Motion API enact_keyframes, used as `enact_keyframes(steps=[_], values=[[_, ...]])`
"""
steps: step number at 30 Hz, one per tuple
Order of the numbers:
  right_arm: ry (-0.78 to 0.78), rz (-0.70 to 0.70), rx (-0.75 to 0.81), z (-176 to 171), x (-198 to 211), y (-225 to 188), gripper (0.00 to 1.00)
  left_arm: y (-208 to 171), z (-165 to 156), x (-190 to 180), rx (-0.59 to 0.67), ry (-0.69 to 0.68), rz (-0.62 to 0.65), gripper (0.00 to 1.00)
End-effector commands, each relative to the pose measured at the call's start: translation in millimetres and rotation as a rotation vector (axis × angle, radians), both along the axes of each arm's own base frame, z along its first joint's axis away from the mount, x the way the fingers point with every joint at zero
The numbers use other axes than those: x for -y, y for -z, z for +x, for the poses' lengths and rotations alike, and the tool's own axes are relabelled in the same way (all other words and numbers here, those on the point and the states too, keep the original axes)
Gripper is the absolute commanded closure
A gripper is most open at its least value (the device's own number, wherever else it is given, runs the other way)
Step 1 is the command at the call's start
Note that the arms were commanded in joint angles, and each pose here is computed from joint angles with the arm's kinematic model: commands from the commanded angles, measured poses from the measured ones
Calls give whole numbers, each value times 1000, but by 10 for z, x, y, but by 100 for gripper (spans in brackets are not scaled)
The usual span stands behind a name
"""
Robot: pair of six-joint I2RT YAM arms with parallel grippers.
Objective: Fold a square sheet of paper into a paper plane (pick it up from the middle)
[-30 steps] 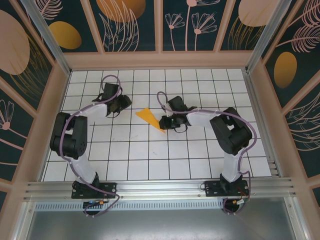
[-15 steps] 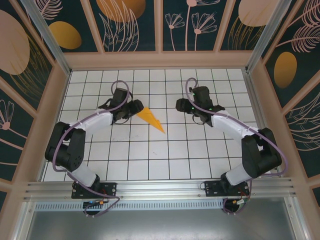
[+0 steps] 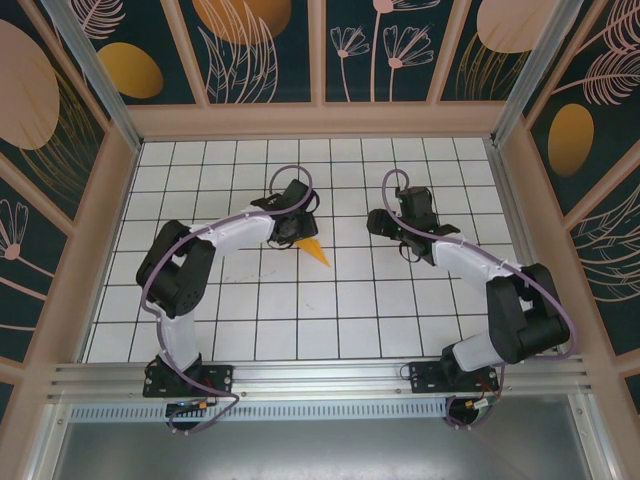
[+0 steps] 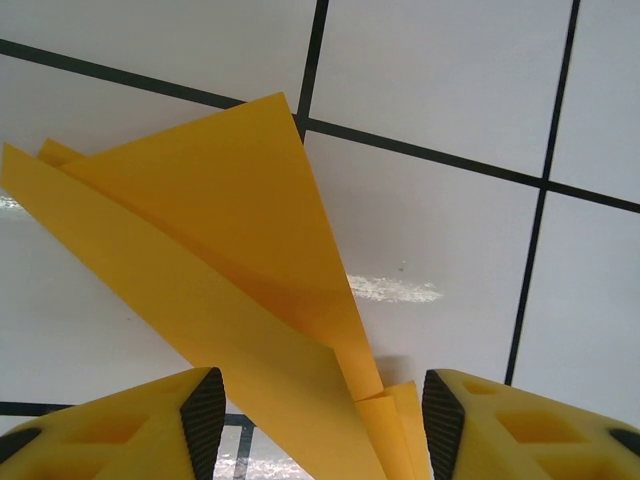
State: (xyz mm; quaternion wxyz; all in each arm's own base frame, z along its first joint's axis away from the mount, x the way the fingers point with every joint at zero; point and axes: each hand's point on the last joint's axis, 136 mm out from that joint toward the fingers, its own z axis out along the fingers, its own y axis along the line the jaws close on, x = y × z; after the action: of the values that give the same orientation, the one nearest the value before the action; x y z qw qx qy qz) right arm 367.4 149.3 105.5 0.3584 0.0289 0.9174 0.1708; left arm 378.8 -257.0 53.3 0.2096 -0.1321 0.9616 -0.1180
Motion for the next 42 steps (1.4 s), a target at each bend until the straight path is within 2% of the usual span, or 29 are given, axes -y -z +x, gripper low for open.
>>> enact_keyframes(steps=[1,10,14,17,24,28,30,32,37,42], values=[[9,22,63,42,16,-147,24,71,-58,-126,-48,-33,114,42],[8,46,82,-15,20,-211,24,105,-141,-208,-97,-27,201,40],[1,54,78,-24,4,-200,25,66,-167,-269,-98,-39,222,43],[-1,56,78,-27,-2,-202,26,12,-161,-285,-81,-58,213,49],[-1,54,66,-30,-6,-165,27,-24,-132,-212,-35,-117,108,65],[0,51,61,-24,-3,-147,28,-38,-107,-157,-11,-133,52,80],[1,54,56,-22,-7,-139,30,-60,-93,-140,2,-136,34,93],[-11,67,57,-22,-34,-145,31,-129,-71,-107,29,-131,5,100],[-55,120,60,-41,-139,-189,32,-511,13,111,135,-41,-127,100],[-63,176,48,-93,-185,-244,29,-830,-10,507,236,158,-323,100]])
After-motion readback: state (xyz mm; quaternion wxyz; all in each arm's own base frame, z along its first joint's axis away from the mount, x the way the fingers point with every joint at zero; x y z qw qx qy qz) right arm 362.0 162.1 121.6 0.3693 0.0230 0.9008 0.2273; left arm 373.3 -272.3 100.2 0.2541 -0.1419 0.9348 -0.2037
